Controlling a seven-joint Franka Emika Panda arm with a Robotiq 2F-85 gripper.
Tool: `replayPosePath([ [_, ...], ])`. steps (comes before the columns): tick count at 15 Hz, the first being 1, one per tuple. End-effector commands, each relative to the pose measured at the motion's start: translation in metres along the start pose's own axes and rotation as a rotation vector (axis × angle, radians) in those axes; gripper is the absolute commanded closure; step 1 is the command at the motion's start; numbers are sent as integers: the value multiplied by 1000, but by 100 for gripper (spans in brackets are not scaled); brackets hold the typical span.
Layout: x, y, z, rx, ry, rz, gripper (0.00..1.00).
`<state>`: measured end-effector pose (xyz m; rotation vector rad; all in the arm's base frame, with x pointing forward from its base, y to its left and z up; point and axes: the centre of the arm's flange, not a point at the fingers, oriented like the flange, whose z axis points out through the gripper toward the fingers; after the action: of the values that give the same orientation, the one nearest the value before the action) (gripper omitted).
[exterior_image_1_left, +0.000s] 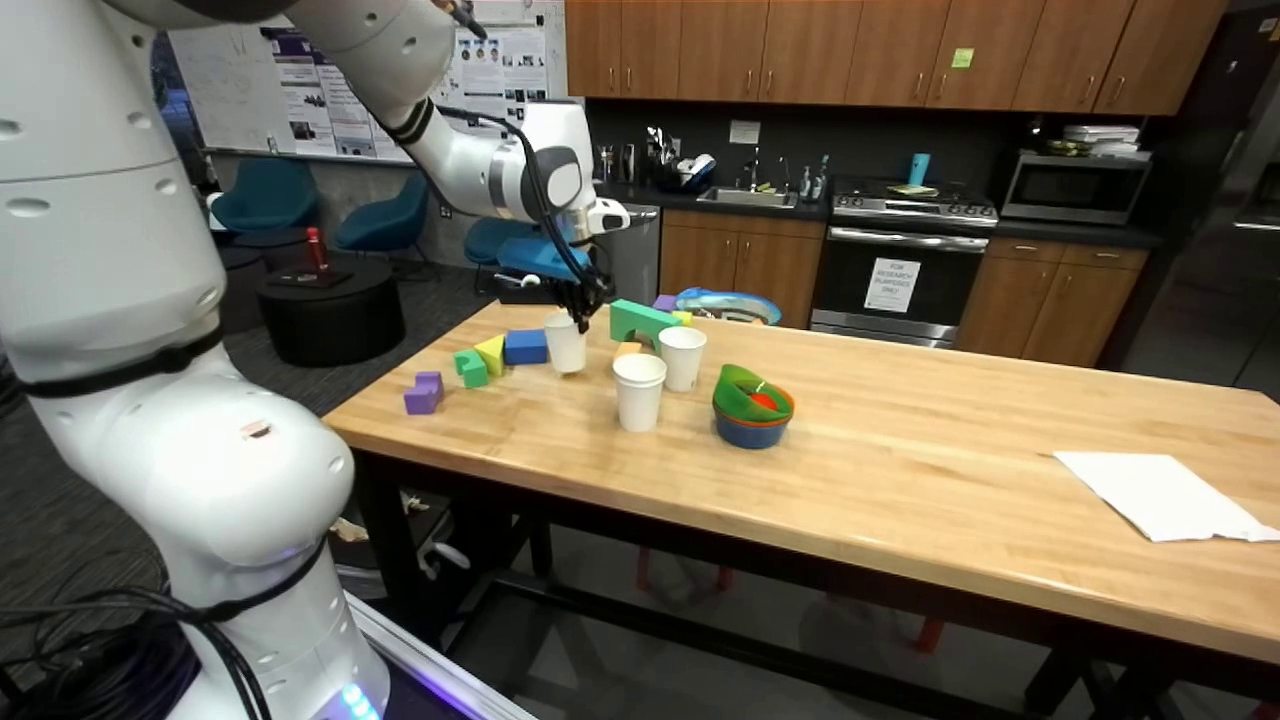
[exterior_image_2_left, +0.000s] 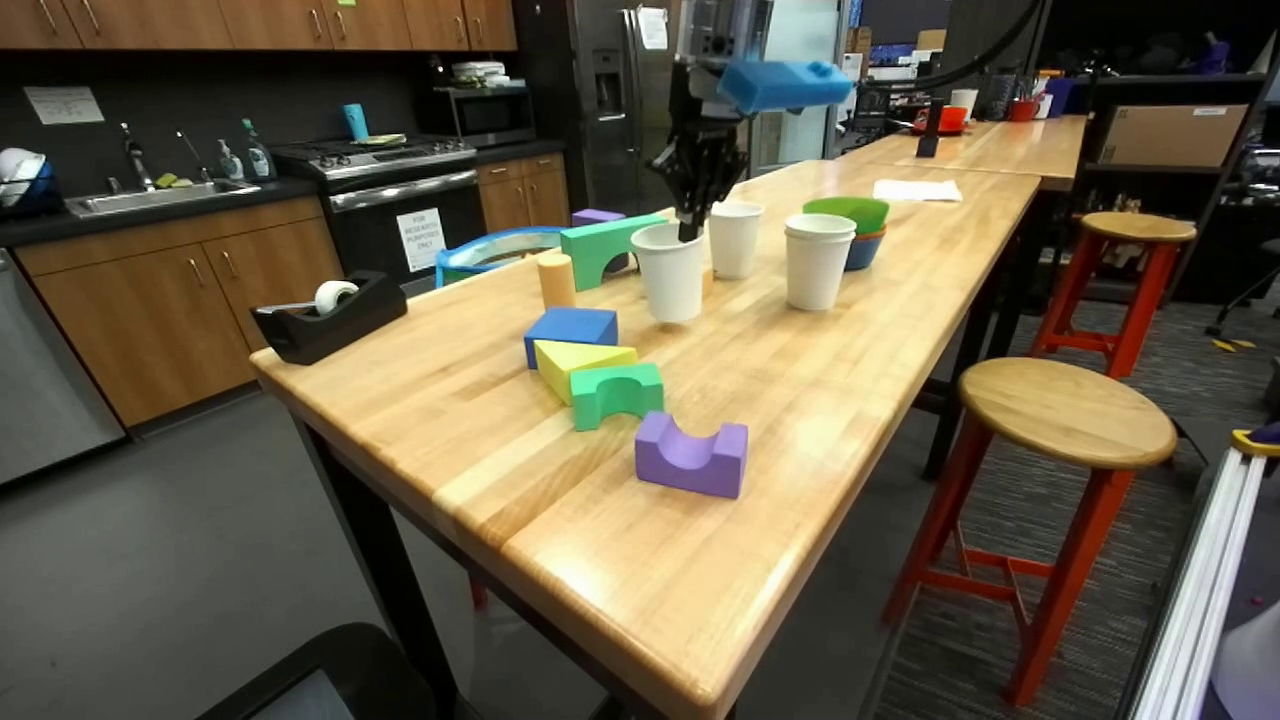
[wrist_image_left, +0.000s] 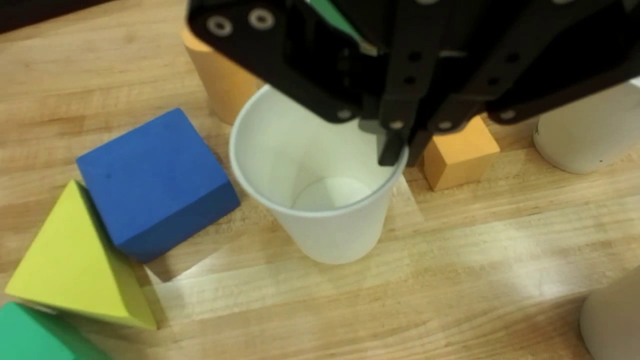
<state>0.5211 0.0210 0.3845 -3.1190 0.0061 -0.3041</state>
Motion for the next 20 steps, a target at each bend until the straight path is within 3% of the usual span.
replayPosePath([
  [1,-21,-7,-71,-8,22,-39,99],
  [6,-41,1,-148,-42,94,-57,99],
  [10,-45,33,-177,-27,157,-44,99],
  [15,-50,98,-183,1,196,10,99],
  [20,-66,145,-164,54,162,71,99],
])
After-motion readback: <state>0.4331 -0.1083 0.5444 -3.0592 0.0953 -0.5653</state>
